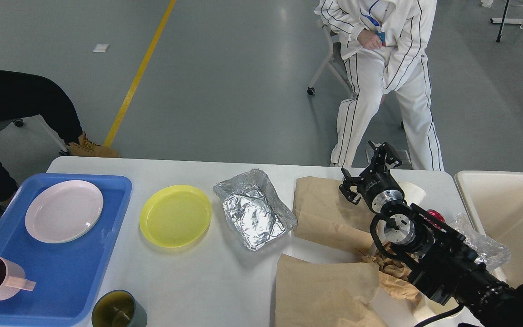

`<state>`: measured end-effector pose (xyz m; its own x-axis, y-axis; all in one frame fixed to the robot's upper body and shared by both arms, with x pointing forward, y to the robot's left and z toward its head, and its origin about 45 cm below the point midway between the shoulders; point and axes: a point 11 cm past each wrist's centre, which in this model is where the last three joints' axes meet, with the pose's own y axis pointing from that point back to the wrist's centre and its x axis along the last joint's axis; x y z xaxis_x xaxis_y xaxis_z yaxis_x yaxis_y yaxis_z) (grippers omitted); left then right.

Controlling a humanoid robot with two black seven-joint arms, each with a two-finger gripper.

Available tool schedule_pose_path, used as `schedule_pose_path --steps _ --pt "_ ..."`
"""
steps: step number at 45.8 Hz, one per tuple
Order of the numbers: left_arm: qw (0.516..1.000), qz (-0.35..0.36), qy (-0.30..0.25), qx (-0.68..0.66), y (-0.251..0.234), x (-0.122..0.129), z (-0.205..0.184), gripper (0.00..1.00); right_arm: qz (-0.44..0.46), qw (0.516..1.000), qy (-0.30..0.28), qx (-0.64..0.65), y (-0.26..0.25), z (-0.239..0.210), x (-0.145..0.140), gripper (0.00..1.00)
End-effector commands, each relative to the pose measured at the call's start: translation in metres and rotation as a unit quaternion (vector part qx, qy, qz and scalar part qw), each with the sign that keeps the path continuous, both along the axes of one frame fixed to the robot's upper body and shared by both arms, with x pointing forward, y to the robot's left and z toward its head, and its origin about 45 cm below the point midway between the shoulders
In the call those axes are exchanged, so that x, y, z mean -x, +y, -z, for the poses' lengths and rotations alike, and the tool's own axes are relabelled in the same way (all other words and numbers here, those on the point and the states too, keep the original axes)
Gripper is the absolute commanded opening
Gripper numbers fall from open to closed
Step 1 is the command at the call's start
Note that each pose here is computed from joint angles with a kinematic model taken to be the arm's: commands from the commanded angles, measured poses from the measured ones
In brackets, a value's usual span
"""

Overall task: Tidy desktop
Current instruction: 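Carry the dark red cup into the blue tray and release it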

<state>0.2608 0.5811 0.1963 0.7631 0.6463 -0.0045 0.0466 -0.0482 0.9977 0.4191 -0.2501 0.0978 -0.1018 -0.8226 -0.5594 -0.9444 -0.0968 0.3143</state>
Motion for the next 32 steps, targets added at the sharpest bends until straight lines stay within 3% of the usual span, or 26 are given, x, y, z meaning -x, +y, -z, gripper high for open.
schedule_pose_path --steps 1,16,32 --pt "1.0 0.002 -0.002 -0.003 0.0009 -0.002 -0.0008 0.01 0.0 1.0 0.0 0.0 0.0 0.0 0.0 1.0" --pt "1.0 0.007 -0.013 -0.012 0.0026 -0.01 -0.0052 0.12 0.0 1.0 0.0 0.0 0.0 0.0 0.0 1.0" --pt "1.0 0.003 -0.004 -0.008 0.0029 -0.0023 0.0032 0.28 0.0 1.0 0.0 0.0 0.0 0.0 0.0 1.0"
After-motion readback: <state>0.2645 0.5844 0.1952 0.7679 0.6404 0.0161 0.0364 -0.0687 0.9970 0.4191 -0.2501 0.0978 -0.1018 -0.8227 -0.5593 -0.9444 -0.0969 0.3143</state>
